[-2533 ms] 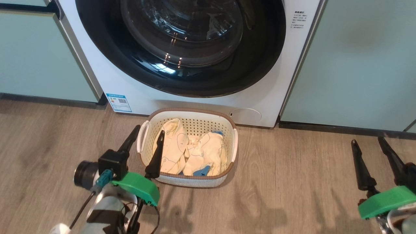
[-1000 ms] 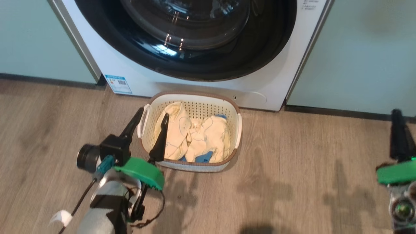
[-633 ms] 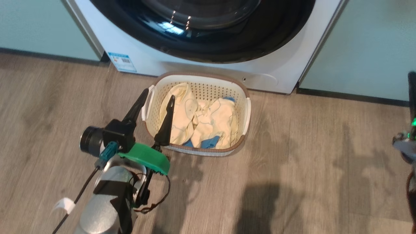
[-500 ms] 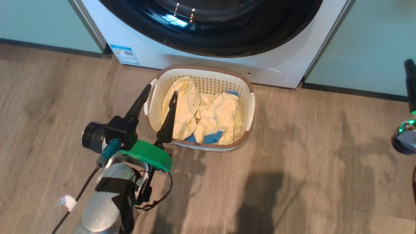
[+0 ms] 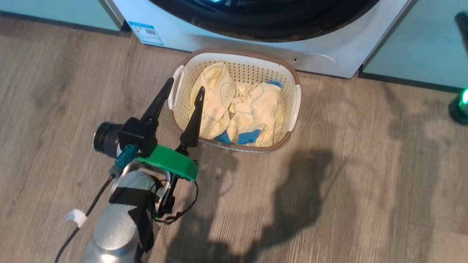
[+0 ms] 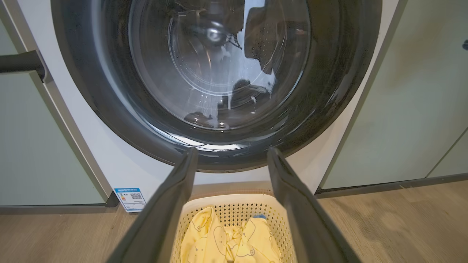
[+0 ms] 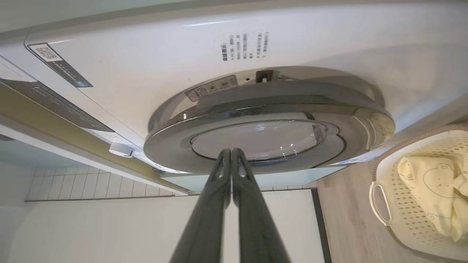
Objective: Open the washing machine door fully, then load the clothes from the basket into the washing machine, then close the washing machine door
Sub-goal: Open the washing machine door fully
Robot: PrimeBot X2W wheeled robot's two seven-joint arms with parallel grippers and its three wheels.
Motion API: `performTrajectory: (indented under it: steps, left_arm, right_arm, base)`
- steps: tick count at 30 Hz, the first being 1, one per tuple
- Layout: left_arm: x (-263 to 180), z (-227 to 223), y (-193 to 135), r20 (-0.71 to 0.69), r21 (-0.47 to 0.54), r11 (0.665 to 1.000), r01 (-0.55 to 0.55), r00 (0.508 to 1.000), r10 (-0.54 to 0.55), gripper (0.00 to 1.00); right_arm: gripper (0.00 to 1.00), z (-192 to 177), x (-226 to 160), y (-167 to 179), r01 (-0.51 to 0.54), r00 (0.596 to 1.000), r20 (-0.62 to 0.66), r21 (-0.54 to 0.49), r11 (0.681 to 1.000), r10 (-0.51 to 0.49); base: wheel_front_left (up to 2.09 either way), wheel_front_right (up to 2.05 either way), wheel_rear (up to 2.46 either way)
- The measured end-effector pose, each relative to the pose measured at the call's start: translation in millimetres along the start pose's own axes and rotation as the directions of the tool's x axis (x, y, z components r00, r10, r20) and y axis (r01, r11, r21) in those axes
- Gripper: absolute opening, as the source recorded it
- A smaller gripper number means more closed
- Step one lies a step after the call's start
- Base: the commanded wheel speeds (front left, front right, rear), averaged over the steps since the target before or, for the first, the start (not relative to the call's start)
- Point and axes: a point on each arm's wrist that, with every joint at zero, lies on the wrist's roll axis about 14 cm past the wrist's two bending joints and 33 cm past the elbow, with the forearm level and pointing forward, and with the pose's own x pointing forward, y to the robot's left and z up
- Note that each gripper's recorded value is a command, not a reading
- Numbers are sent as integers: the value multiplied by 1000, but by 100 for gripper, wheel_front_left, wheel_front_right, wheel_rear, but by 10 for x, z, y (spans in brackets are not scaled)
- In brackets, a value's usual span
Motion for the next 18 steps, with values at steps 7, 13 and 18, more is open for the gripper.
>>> performTrajectory:
  steps: [7,13,18]
  left_arm:
    - [63,-71,36,-11,6,1000,-7,1000,7,100]
    - [71,-118,54,-22,4,1000,-10,1000,10,100]
    - [81,-129,84,-25,-6,1000,-22,999,22,100]
  right_arm:
    - [0,53,474,270,-63,997,-43,-16,998,62]
    - [0,64,817,356,-70,996,-62,-2,998,70]
    - [0,15,1065,331,-46,995,-91,6,999,46]
  base:
    - [0,0,0]
    - [0,0,0]
    - [0,0,0]
